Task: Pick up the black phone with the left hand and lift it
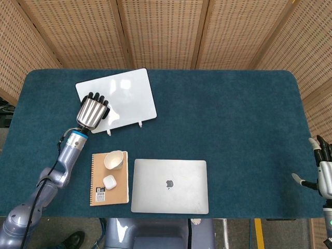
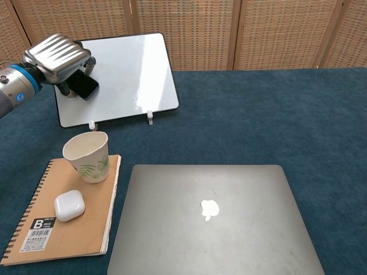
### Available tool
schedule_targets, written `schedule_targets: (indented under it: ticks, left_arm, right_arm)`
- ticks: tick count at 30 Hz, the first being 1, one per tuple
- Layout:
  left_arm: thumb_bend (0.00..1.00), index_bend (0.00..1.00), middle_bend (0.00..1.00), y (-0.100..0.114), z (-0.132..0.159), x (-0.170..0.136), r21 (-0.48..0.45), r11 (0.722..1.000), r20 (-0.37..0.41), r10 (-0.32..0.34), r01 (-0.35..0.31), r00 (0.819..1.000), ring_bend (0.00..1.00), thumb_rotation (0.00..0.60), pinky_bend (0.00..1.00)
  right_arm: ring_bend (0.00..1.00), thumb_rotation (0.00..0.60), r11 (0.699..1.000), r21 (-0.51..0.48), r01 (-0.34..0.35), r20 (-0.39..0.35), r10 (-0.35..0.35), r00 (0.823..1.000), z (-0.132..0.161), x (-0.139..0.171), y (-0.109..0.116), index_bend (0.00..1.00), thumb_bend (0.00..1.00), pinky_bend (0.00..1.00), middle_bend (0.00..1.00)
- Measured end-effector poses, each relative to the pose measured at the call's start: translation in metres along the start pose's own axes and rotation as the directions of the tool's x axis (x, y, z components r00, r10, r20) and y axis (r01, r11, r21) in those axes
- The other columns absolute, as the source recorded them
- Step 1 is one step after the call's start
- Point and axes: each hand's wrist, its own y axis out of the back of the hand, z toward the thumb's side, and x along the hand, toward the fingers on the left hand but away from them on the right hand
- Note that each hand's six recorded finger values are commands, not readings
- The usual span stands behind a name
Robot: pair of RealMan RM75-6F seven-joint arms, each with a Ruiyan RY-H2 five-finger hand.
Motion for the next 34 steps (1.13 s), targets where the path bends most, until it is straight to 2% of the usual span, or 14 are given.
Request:
schedule_targets:
  ticks: [5, 11, 14, 20, 24, 27, 30, 34]
  left_arm:
    - [0.0, 0.0, 0.0, -0.002, 0.005, 0.002, 0.028, 0.999, -0.029, -0.02, 0.02, 0.999, 0.0, 0.6, 0.11]
    - [0.0, 0.0, 0.0, 0.006, 0.009, 0.001, 0.017, 1.0, -0.021, 0.021, -0.021, 1.0, 0.0, 0.6, 0.08]
    - [0.0, 0.0, 0.0, 0.014, 0.008, -0.003, 0.0, 0.998, -0.007, 0.066, -0.066, 0.998, 0.0, 0.6, 0.06]
    - [0.0, 0.0, 0.0, 0.037, -0.006, -0.023, -0.074, 0.981, 0.033, 0.181, -0.178, 0.983, 0.0, 0.6, 0.02]
    - [0.0, 0.0, 0.0, 0.051, -0.018, -0.043, -0.142, 0.967, 0.043, 0.218, -0.21, 0.975, 0.0, 0.6, 0.0]
    - [0.0, 0.0, 0.0, 0.058, -0.029, -0.063, -0.204, 0.958, 0.031, 0.21, -0.2, 0.977, 0.0, 0.6, 0.0]
    - [0.0, 0.0, 0.0, 0.066, -0.042, -0.089, -0.282, 0.945, 0.002, 0.176, -0.168, 0.984, 0.0, 0.6, 0.0]
    - [0.0, 0.0, 0.0, 0.066, -0.074, -0.138, -0.39, 0.916, -0.07, 0.072, -0.093, 0.995, 0.0, 0.6, 0.0]
  right_arm:
    - [0.0, 0.6, 1.0, -0.004, 0.003, 0.0, -0.003, 1.0, 0.0, 0.0, 0.001, 0.0, 0.0, 0.0, 0.0]
    - [0.0, 0.6, 1.0, -0.012, 0.01, -0.004, -0.01, 1.0, 0.0, 0.001, 0.004, 0.0, 0.0, 0.0, 0.0]
    - [0.0, 0.6, 1.0, -0.017, 0.012, -0.012, -0.012, 1.0, 0.001, 0.002, 0.005, 0.0, 0.0, 0.0, 0.0]
    - [0.0, 0.6, 1.0, -0.025, 0.017, -0.03, -0.018, 0.999, 0.005, 0.005, 0.008, 0.0, 0.0, 0.0, 0.0]
    - [0.0, 0.6, 0.999, -0.032, 0.027, -0.041, -0.029, 0.999, 0.007, 0.009, 0.012, 0.0, 0.0, 0.0, 0.0]
    - [0.0, 0.6, 0.999, -0.04, 0.033, -0.044, -0.034, 0.998, 0.007, 0.011, 0.014, 0.0, 0.0, 0.0, 0.0]
    - [0.0, 0.6, 0.998, -0.043, 0.037, -0.049, -0.039, 0.998, 0.008, 0.013, 0.016, 0.0, 0.0, 0.0, 0.0]
    - [0.0, 0.6, 0.998, -0.045, 0.042, -0.058, -0.044, 0.997, 0.01, 0.015, 0.017, 0.0, 0.0, 0.0, 0.0]
